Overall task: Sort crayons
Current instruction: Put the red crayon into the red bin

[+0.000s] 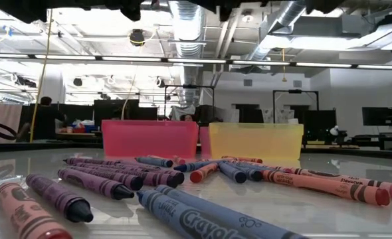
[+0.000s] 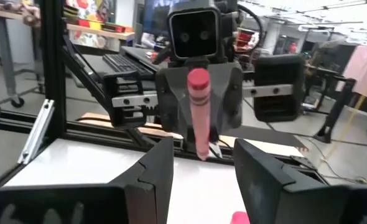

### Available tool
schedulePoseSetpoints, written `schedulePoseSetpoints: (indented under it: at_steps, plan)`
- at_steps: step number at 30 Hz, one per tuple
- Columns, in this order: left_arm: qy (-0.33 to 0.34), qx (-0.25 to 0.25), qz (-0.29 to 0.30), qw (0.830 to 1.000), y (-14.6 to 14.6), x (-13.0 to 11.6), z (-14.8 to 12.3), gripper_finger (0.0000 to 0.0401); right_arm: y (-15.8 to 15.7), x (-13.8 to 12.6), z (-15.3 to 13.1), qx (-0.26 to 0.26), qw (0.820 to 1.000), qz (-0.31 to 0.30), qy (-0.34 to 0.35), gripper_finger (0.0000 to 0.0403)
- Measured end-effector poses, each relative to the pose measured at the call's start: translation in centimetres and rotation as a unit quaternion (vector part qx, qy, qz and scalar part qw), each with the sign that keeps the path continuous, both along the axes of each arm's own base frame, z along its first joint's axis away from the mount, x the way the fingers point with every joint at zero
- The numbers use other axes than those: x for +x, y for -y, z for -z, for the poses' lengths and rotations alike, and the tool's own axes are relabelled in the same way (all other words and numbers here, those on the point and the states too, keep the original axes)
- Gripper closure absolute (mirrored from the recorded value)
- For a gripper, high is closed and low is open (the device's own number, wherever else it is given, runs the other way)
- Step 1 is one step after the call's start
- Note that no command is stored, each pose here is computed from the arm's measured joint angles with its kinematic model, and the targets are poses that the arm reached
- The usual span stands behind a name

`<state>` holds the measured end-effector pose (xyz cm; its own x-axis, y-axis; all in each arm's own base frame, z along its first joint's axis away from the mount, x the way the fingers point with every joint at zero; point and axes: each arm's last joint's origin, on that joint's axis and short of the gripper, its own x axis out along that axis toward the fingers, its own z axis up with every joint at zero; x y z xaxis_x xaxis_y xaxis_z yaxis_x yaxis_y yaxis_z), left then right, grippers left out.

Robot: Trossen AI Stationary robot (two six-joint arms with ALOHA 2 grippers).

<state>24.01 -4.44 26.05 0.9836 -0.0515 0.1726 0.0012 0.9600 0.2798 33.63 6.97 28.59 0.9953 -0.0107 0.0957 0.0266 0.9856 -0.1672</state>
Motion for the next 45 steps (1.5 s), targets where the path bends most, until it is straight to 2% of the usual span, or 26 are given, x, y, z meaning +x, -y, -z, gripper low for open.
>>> schedulePoseSetpoints:
  at_steps: [5,13,20,23,29,37,39,41,45]
  plan:
    - [0.001,0.004,-0.001,1.000,0.0,0.0,0.0,0.0399,-0.1,0.9,-0.3,0.000,1.000,-0.003,0.005,0.0239]
    - [-0.005,0.007,-0.011,1.000,-0.1,0.0,0.1,0.0399,-0.3,0.8,-0.6,-0.001,1.000,-0.006,0.012,0.0239]
    - [-0.010,0.008,-0.013,1.000,-0.1,0.0,0.2,0.0399,-0.3,0.7,-0.9,-0.016,0.999,0.017,0.025,0.0247]
    - [-0.009,0.008,-0.014,1.000,-0.1,0.0,0.2,0.0399,-0.2,0.7,-0.8,-0.014,0.999,0.029,0.022,0.0274]
    - [-0.012,0.006,-0.030,0.999,-0.2,0.0,0.2,0.0399,-0.2,0.8,-0.7,-0.021,0.999,0.031,0.018,0.0387]
    - [-0.045,0.003,-0.065,0.997,-0.4,0.1,0.8,0.0378,0.0,0.8,-0.4,-0.018,0.999,0.046,0.006,0.0398]
    - [-0.067,-0.005,-0.098,0.993,-0.5,0.1,1.2,0.0369,0.4,0.9,-0.2,-0.014,0.997,0.069,-0.006,0.0400]
    - [-0.096,-0.015,-0.157,0.983,-0.9,0.0,1.9,0.0359,0.8,1.0,0.1,-0.007,0.995,0.096,-0.019,0.0400]
    - [-0.127,-0.048,-0.303,0.943,-1.7,-0.4,2.8,0.0347,2.8,1.2,0.8,0.023,0.989,0.135,-0.050,0.0401]
